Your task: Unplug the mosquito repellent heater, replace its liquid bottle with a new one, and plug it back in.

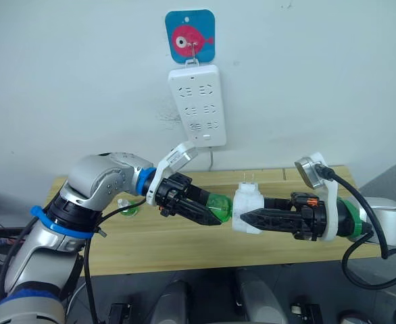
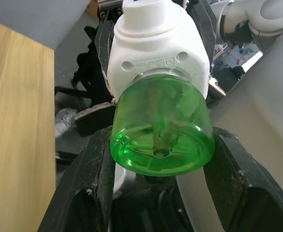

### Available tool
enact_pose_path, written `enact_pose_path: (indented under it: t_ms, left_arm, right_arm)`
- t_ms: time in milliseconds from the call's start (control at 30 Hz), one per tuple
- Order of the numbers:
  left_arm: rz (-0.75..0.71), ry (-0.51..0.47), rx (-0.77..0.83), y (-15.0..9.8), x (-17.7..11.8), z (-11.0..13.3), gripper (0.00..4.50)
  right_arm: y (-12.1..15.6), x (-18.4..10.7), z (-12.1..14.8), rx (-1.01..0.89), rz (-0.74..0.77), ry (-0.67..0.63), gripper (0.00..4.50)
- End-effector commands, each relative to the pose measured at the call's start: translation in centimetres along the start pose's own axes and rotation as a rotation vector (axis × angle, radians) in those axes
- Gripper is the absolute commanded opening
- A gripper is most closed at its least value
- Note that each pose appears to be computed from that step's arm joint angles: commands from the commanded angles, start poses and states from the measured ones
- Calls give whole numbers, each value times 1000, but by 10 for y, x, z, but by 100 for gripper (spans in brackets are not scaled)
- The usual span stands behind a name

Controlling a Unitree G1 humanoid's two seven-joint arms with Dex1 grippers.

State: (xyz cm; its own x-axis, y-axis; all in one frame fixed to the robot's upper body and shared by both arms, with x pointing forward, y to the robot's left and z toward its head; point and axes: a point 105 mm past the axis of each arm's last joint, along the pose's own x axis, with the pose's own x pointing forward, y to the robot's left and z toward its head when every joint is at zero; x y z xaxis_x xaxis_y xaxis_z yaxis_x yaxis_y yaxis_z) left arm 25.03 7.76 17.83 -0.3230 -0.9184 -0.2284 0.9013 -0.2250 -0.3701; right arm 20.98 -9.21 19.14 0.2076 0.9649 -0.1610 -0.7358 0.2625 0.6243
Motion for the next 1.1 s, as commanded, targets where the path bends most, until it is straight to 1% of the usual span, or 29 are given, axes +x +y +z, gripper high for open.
enact_pose_path:
  t_ms: [33,133,200,267,333,400,500,567,700,767,867,1033,1067,1100]
  left_arm:
    - [110,18,200,5,-10,-8,358]
    - [190,-1,468,9,-13,-17,449]
    - [269,-27,673,12,-15,-21,450]
    - [319,-68,813,11,-16,-23,450]
    - [353,-136,944,7,-13,-19,450]
    - [391,-195,1004,5,-11,-11,450]
    - [400,-244,1042,2,-5,-3,450]
    - [388,-262,1052,2,0,1,450]
    - [372,-256,1066,6,6,2,450]
    - [361,-273,1069,6,8,5,450]
    - [320,-281,1067,4,12,6,389]
    - [300,-260,1049,4,12,4,232]
    - [299,-258,1047,5,12,5,218]
    - [299,-256,1044,6,11,7,218]
  right_arm:
    - [-2,-6,6,12,-22,-39,297]
    - [-4,-8,7,25,-34,-53,297]
    - [-5,-9,8,29,-40,-57,297]
    - [-6,-9,8,32,-43,-60,297]
    - [-6,-9,8,33,-44,-60,297]
    - [-7,-9,8,33,-45,-59,297]
    - [-7,-9,7,32,-44,-51,297]
    - [-7,-8,7,31,-43,-48,297]
    - [-6,-8,8,28,-41,-45,297]
    - [-6,-8,7,28,-41,-44,297]
    - [-6,-7,7,29,-40,-43,297]
    - [-5,-7,7,30,-42,-43,297]
    - [-5,-7,7,30,-43,-44,297]
    - [-5,-7,7,30,-44,-44,297]
